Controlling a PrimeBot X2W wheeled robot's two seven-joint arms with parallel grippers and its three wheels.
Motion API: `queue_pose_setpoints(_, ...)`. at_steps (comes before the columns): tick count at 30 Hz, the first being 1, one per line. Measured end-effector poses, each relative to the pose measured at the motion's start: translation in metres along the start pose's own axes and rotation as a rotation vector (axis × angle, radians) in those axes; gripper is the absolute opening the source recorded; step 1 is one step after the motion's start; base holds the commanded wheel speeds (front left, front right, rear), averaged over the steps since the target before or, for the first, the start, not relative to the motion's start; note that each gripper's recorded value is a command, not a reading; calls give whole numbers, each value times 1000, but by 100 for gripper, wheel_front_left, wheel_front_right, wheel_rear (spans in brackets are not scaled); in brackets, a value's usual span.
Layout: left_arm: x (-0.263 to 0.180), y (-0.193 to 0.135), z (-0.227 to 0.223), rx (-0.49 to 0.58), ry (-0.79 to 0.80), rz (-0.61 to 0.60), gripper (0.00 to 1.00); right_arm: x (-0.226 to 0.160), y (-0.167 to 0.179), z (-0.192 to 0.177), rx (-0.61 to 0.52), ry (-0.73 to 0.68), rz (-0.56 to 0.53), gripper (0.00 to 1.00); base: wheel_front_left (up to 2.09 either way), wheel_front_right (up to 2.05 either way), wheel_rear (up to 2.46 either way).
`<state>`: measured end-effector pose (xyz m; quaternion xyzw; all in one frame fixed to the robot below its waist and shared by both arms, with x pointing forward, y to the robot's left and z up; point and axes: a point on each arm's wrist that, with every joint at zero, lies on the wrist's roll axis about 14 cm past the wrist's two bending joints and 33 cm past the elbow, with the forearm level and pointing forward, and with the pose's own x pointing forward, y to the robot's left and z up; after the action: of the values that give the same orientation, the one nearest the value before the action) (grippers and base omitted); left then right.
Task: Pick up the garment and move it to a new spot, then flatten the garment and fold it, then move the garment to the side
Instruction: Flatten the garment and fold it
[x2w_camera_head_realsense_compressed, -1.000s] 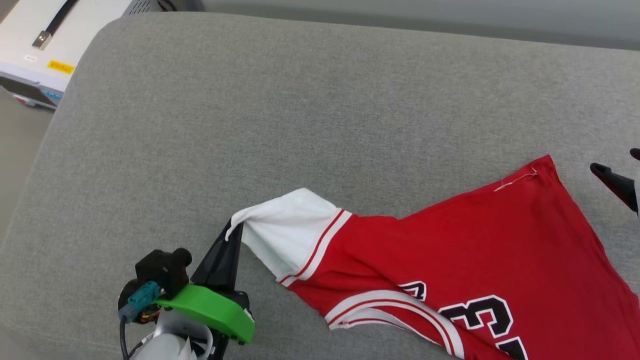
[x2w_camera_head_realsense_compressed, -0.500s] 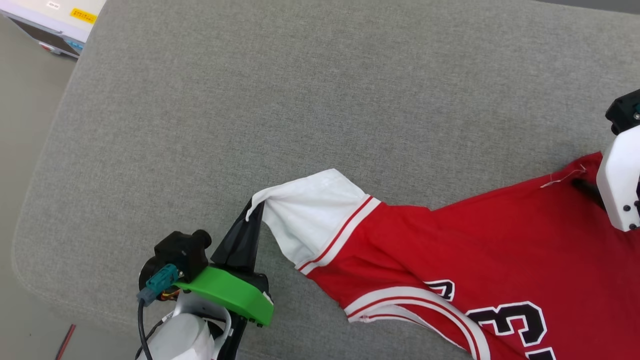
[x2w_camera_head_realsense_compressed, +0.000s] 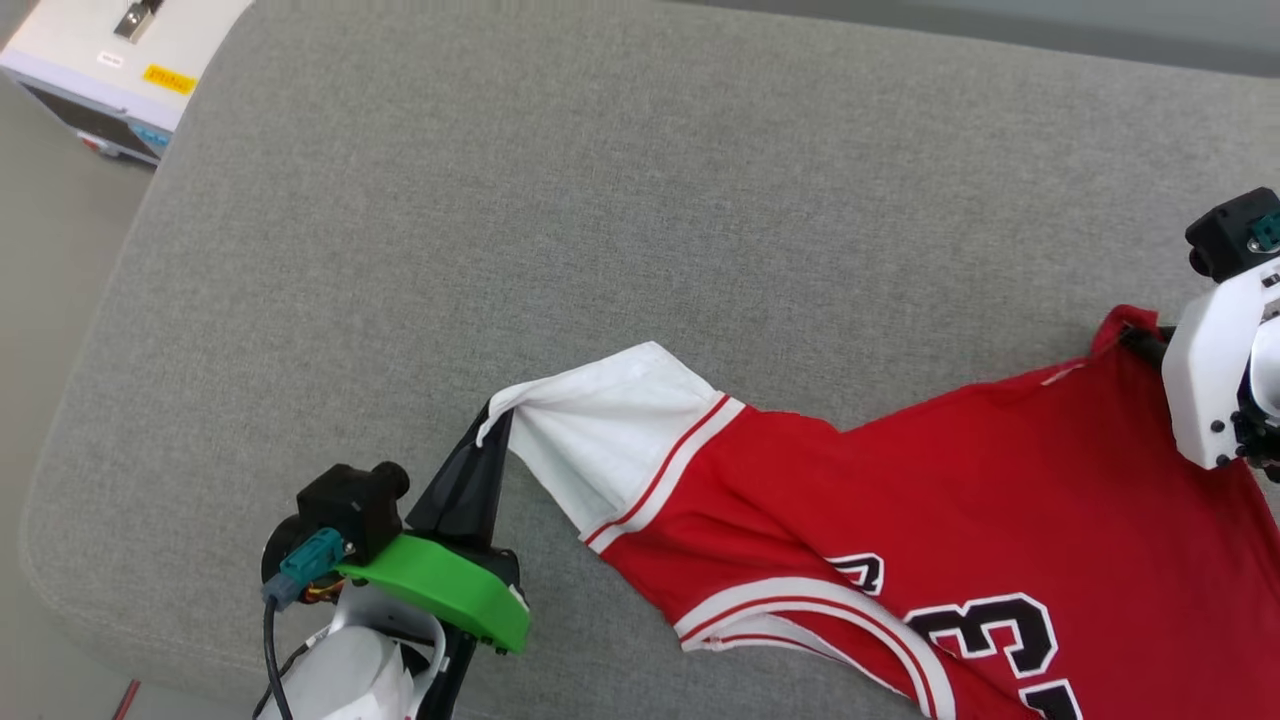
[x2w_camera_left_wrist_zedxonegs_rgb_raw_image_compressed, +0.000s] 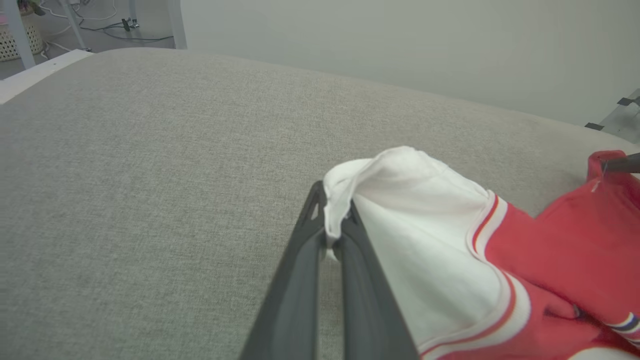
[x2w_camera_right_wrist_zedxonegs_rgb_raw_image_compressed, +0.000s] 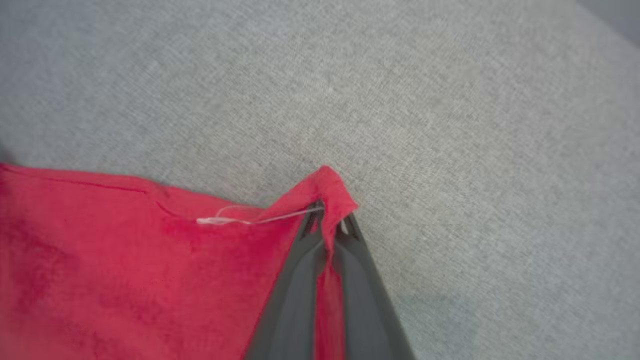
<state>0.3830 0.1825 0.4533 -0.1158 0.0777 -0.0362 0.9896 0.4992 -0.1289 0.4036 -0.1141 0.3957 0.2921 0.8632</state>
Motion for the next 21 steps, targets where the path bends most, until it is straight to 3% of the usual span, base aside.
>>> queue_pose_setpoints(12,5,-3,91,115,-206,-71,0,-96,-3,84,-31,-430,-69,0,0,0,0)
queue_pose_setpoints(21,26,-52,213,282,-459,-242,0,-177,-9,129,-60,-692,-141,0,0,0,0)
